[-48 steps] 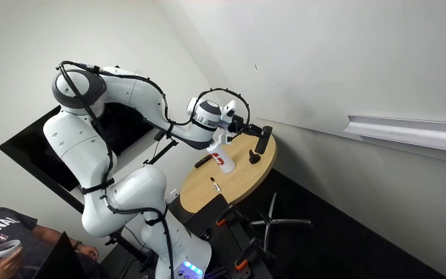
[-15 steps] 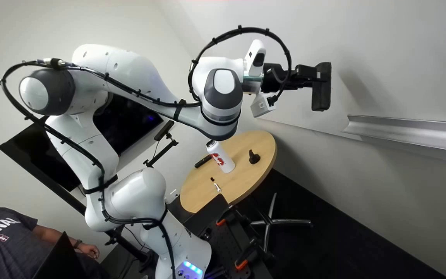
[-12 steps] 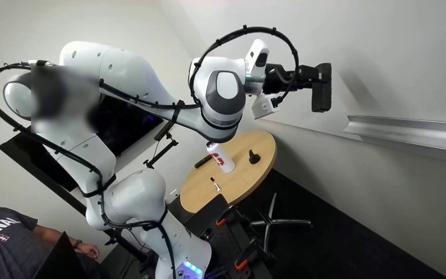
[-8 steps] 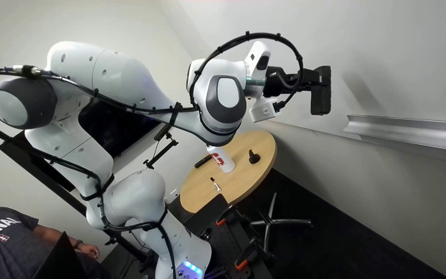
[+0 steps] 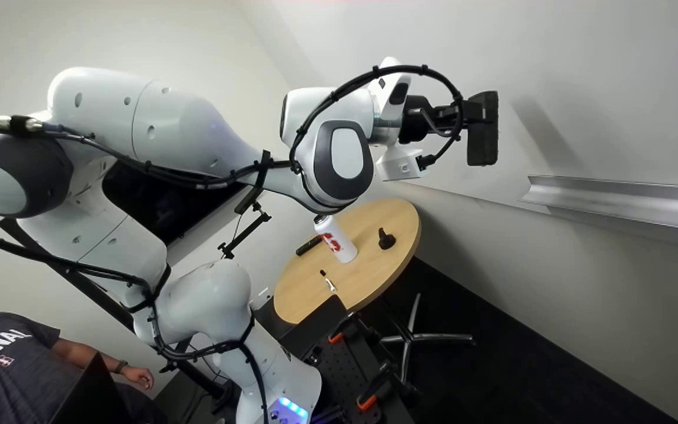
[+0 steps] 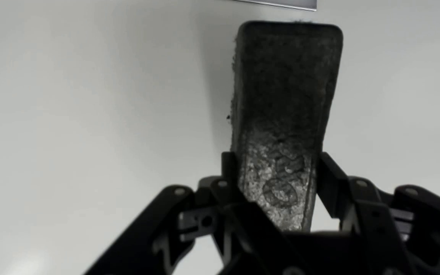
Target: Pick up the whiteboard eraser and put it on the whiteboard
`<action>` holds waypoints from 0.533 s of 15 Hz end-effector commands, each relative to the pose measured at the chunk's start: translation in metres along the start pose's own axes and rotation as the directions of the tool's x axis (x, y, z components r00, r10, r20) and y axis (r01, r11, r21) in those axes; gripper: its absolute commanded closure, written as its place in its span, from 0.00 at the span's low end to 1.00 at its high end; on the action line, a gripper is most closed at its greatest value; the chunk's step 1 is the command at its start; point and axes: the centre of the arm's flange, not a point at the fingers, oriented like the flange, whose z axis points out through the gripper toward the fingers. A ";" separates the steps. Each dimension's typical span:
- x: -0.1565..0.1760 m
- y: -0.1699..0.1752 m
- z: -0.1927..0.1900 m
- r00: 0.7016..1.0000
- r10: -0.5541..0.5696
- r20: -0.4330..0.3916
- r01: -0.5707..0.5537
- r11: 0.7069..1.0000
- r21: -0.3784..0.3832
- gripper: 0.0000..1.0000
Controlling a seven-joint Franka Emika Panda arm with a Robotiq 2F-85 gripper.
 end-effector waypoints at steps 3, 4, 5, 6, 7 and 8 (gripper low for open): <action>-0.053 0.014 0.057 1.000 -0.018 -0.011 0.019 1.000 0.021 0.72; -0.058 0.018 0.060 1.000 -0.021 -0.002 0.021 1.000 0.021 0.72; -0.063 0.022 0.063 1.000 -0.024 0.005 0.024 1.000 0.020 0.72; -0.067 0.025 0.066 1.000 -0.028 0.010 0.027 0.999 0.022 0.72; -0.070 0.027 0.069 0.999 -0.033 0.016 0.032 0.999 0.026 0.72; -0.073 0.027 0.073 0.999 -0.038 0.024 0.037 0.999 0.028 0.72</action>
